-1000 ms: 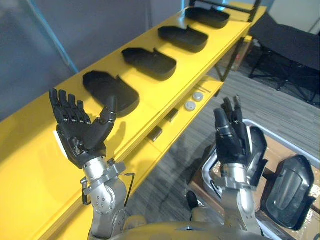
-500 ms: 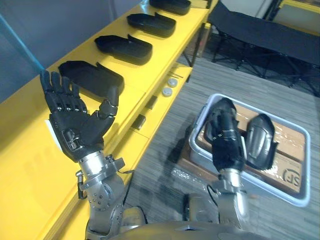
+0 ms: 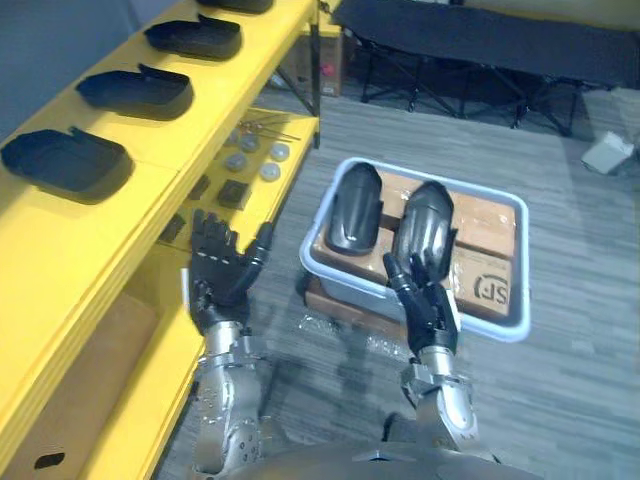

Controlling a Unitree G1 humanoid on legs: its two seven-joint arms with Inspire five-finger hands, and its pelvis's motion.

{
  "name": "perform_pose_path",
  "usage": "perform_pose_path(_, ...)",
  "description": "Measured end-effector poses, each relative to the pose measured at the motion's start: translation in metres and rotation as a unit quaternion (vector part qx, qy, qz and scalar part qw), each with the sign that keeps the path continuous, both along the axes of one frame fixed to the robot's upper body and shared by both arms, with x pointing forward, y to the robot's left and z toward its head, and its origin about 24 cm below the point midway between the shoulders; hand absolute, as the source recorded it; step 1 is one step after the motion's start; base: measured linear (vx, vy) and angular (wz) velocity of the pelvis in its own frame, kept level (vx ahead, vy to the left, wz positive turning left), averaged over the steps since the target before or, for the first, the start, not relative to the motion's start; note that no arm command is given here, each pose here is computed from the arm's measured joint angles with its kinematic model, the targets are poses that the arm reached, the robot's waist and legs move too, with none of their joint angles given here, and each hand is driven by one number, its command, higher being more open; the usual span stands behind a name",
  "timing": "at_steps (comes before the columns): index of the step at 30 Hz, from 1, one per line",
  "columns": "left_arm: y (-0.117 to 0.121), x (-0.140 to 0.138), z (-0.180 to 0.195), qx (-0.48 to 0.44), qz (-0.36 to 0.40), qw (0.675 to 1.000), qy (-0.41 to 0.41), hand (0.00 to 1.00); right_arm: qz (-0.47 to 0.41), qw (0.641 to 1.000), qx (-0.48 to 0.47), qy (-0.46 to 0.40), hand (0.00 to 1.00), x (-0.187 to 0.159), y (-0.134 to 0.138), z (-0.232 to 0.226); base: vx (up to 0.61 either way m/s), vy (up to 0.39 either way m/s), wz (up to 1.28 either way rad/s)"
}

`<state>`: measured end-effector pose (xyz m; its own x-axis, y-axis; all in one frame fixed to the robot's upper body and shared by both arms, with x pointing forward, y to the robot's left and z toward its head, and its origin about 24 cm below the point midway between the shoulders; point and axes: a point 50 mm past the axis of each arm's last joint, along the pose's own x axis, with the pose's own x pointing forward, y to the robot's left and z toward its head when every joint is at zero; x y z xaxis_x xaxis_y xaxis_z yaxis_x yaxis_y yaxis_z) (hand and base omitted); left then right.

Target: Walk over and take three plastic housings, then place them on the shelf

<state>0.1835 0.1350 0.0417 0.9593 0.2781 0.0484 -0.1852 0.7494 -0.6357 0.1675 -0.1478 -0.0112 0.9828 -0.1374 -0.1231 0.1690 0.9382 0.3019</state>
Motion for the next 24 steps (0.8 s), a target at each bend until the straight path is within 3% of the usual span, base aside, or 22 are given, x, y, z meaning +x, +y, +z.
perform_pose_path(4, -0.017, -0.001, -0.001, 0.009, -0.069, 0.997, -0.016, 1.0, -0.052, 0.997, -0.042, 0.027, 1.0, -0.019, -0.039, -0.008, -0.12, -0.068, -0.18)
perform_pose_path(7, -0.013, 0.001, 0.005, 0.025, -0.068, 0.997, -0.032, 1.0, -0.068, 0.996, -0.056, 0.025, 1.0, -0.02, -0.048, -0.006, -0.02, 0.04, -0.25)
perform_pose_path(12, -0.008, 0.002, -0.005, 0.088, -0.106, 0.99, 0.011, 1.0, -0.119, 0.989, -0.083, 0.0, 1.0, -0.008, -0.062, 0.005, 0.02, 0.101, -0.46)
perform_pose_path(15, 0.0, 0.006, -0.023, 0.182, -0.129, 0.973, 0.063, 1.0, -0.159, 0.982, -0.096, -0.018, 1.0, 0.014, -0.081, 0.01, -0.05, 0.101, -0.24)
perform_pose_path(19, 0.015, 0.008, -0.054, 0.276, -0.147, 0.938, 0.151, 1.0, -0.26, 0.955, -0.13, 0.051, 1.0, 0.053, -0.134, 0.003, -0.11, 0.067, 0.02)
perform_pose_path(24, 0.031, 0.006, -0.069, 0.342, -0.146, 0.909, 0.19, 1.0, -0.31, 0.931, -0.188, 0.053, 1.0, 0.104, -0.195, 0.056, -0.12, 0.052, 0.19)
